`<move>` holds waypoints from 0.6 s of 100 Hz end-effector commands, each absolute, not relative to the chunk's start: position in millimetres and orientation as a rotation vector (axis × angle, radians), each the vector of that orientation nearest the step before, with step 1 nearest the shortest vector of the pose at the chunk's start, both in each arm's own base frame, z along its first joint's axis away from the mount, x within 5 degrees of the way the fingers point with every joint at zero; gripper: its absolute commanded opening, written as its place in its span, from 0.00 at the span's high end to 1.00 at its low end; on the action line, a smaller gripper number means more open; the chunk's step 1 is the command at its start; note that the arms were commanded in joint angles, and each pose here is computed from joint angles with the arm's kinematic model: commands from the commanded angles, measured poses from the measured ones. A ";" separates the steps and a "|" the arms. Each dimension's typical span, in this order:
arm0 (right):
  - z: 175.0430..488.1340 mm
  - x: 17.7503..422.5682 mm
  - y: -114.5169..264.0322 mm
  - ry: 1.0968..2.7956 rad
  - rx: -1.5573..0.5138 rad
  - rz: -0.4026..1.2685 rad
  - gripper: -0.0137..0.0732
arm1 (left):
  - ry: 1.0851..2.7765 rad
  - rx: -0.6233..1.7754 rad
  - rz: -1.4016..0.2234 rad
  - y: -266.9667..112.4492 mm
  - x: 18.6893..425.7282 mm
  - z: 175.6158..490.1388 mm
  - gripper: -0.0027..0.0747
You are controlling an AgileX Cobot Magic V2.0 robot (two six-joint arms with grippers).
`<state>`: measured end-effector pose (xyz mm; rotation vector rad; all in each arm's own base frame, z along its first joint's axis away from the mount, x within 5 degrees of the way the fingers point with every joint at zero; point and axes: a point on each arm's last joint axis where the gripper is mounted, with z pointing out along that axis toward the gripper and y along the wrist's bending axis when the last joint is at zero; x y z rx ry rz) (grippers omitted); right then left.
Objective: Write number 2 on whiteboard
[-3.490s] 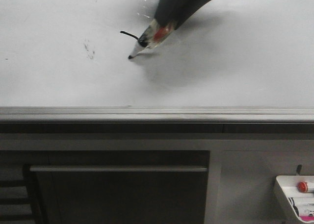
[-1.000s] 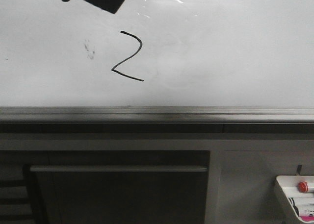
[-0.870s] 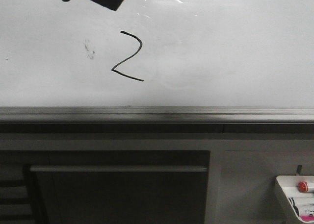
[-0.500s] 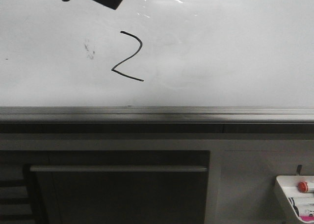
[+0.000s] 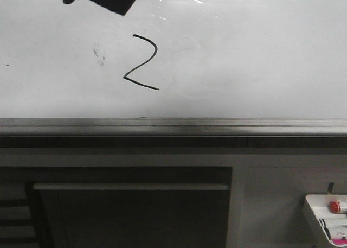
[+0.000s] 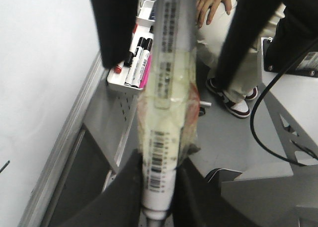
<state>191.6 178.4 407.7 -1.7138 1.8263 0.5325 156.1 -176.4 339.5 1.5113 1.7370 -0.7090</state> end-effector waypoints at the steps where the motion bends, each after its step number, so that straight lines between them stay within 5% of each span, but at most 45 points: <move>1: 435.8 183.2 157.9 1.826 -1.596 0.504 0.46 | 1.688 1.478 -0.674 -176.2 156.5 353.8 0.89; 25: 464.2 161.4 103.9 1.919 -1.295 0.422 0.46 | 1.879 1.276 -0.472 -146.3 182.9 350.3 0.89; 60: 459.5 134.2 87.1 1.896 -1.216 0.383 0.46 | 2.093 0.589 -0.296 -66.2 231.0 332.0 0.89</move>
